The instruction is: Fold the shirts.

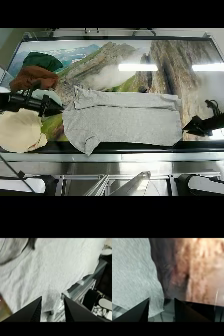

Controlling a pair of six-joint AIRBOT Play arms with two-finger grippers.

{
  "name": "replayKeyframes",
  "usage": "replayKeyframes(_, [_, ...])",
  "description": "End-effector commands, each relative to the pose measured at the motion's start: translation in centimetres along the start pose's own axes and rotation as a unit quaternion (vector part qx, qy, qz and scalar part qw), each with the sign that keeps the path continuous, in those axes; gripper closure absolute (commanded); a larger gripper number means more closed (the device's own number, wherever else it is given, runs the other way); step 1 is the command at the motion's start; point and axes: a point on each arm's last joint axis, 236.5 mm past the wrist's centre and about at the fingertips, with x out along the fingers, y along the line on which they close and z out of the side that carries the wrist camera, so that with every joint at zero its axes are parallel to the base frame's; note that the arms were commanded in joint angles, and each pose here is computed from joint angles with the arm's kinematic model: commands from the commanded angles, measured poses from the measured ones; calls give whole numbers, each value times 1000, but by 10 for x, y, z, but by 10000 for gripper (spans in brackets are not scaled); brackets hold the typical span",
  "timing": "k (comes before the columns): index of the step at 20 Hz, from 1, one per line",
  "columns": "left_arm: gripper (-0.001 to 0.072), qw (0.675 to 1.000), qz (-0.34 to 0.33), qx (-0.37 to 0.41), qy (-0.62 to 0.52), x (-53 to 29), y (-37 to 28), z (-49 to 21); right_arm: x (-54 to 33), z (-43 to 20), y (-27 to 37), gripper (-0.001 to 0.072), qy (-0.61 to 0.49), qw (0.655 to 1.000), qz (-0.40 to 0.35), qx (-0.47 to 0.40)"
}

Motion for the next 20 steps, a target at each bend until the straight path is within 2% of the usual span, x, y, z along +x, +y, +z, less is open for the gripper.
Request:
replayKeyframes(1, [418,998,-6,-45,-42,-9,19,-39,28,-19,-6,348,-7,1000,6,26])
replayKeyframes(4, [418,995,-19,-83,-54,-8,26,-68,46,-11,25,349,-43,995,89,19])
replayKeyframes(6, [417,992,-19,-103,-64,-2,31,-82,53,-16,34,364,-30,994,108,20])
replayKeyframes(7, [416,992,-12,-109,-60,3,35,-90,54,-19,38,649,-20,993,113,16])
replayKeyframes(8, [413,992,-2,-115,-50,11,40,-101,54,-19,40,698,-20,993,116,16])
replayKeyframes(13, [408,991,30,-127,7,58,50,-139,52,-17,42,699,-25,992,120,17])
replayKeyframes(18, [408,989,94,-105,32,85,62,-147,51,-16,45,698,-27,991,127,19])
replayKeyframes(20, [408,988,100,-107,41,92,63,-144,51,-16,46,698,-27,991,127,20])
